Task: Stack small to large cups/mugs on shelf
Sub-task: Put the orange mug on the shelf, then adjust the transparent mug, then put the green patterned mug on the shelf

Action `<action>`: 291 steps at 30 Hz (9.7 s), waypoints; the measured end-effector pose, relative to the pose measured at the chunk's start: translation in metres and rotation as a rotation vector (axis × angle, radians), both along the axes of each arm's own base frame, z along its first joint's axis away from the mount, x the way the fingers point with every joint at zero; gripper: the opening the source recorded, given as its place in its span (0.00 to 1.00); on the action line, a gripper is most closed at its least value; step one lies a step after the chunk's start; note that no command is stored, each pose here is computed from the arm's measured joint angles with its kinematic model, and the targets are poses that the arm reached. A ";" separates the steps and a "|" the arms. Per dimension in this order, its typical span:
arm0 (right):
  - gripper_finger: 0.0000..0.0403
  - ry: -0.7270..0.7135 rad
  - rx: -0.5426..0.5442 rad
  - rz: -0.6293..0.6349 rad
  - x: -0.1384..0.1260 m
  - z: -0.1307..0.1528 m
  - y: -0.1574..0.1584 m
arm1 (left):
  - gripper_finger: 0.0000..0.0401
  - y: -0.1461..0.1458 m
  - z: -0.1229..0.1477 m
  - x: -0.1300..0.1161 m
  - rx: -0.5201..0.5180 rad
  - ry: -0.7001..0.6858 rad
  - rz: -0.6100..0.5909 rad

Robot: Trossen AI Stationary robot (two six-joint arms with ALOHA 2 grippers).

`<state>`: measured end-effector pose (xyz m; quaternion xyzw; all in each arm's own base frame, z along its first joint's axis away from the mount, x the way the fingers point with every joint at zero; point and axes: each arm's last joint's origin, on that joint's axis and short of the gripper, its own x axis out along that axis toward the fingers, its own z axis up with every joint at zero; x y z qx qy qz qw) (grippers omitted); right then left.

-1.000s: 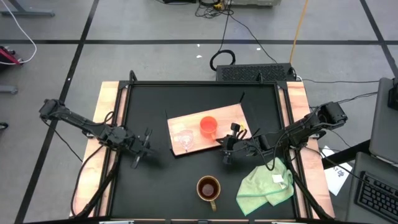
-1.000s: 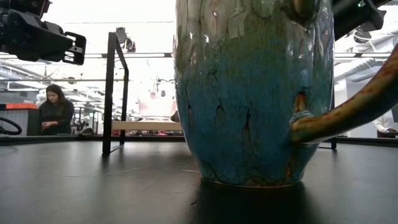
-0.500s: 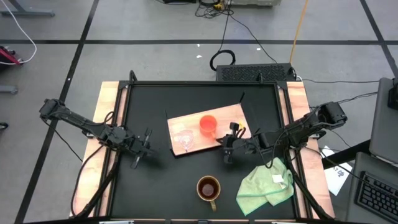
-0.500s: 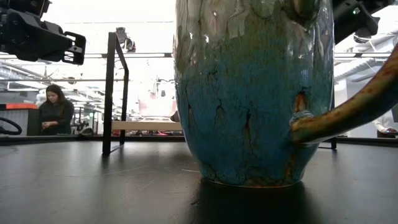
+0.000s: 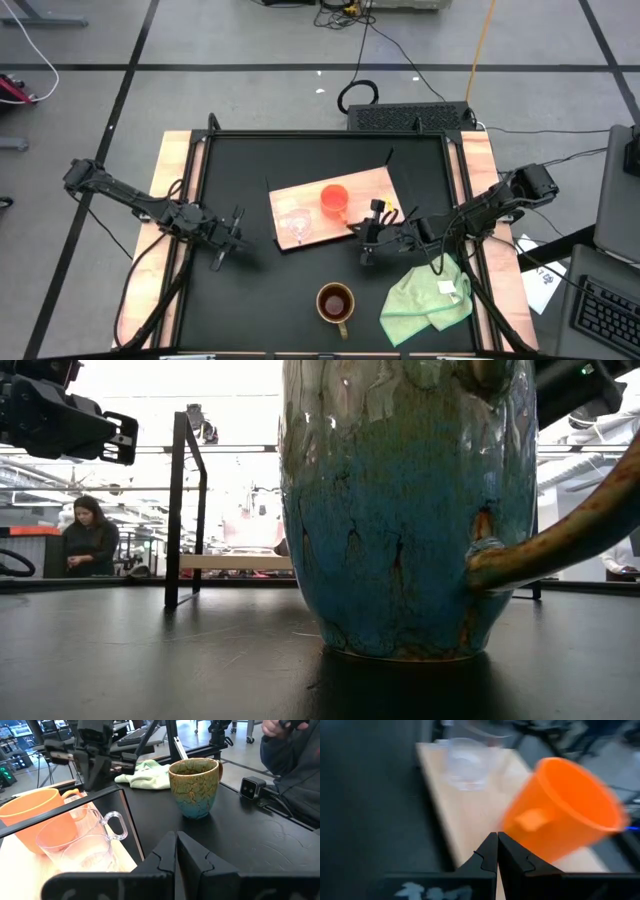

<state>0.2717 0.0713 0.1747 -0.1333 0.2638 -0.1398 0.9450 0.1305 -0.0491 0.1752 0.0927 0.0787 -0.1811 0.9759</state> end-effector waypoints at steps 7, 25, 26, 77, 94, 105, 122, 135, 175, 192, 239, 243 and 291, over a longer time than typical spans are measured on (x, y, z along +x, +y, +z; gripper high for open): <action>0.00 -0.036 -0.113 -0.163 -0.002 0.002 -0.003 | 0.05 0.000 -0.001 0.000 0.000 0.006 0.000; 0.00 -0.024 0.032 -0.115 0.002 0.000 -0.015 | 0.05 0.000 -0.001 0.000 0.004 0.005 0.000; 0.00 -0.025 0.033 -0.123 0.003 0.000 -0.017 | 0.05 0.000 -0.001 0.000 0.005 0.005 0.000; 0.00 -0.140 0.003 0.013 -0.010 0.039 -0.009 | 0.05 -0.001 -0.001 0.001 -0.007 0.003 -0.006; 0.00 -0.182 0.161 0.326 0.017 0.036 0.009 | 0.05 0.000 0.002 0.002 -0.015 -0.020 0.020; 0.00 -0.168 0.172 0.394 0.056 0.039 0.018 | 0.05 0.000 0.002 0.002 -0.018 -0.019 0.020; 0.00 -0.051 0.079 0.362 0.114 0.021 0.033 | 0.05 0.000 0.000 0.002 0.001 -0.003 0.008; 0.00 -0.101 0.009 0.406 0.117 0.026 0.037 | 0.05 -0.001 -0.003 0.001 0.026 0.012 -0.006; 0.00 -0.004 -0.026 0.247 0.135 -0.003 0.020 | 0.05 -0.001 -0.003 0.001 0.028 0.021 -0.017; 0.00 0.018 -0.104 0.102 0.127 -0.003 0.029 | 0.05 -0.006 -0.003 -0.001 0.028 0.021 -0.053; 0.00 -0.058 -0.185 -0.024 -0.016 0.140 0.000 | 0.05 -0.008 -0.004 -0.002 0.031 0.024 -0.063; 0.00 -0.081 -0.151 -0.030 -0.042 0.142 -0.007 | 0.05 -0.010 -0.003 -0.003 0.042 0.008 -0.076; 0.00 -0.257 -0.009 0.186 -0.180 0.113 -0.034 | 0.05 -0.018 0.007 -0.005 0.043 -0.099 -0.002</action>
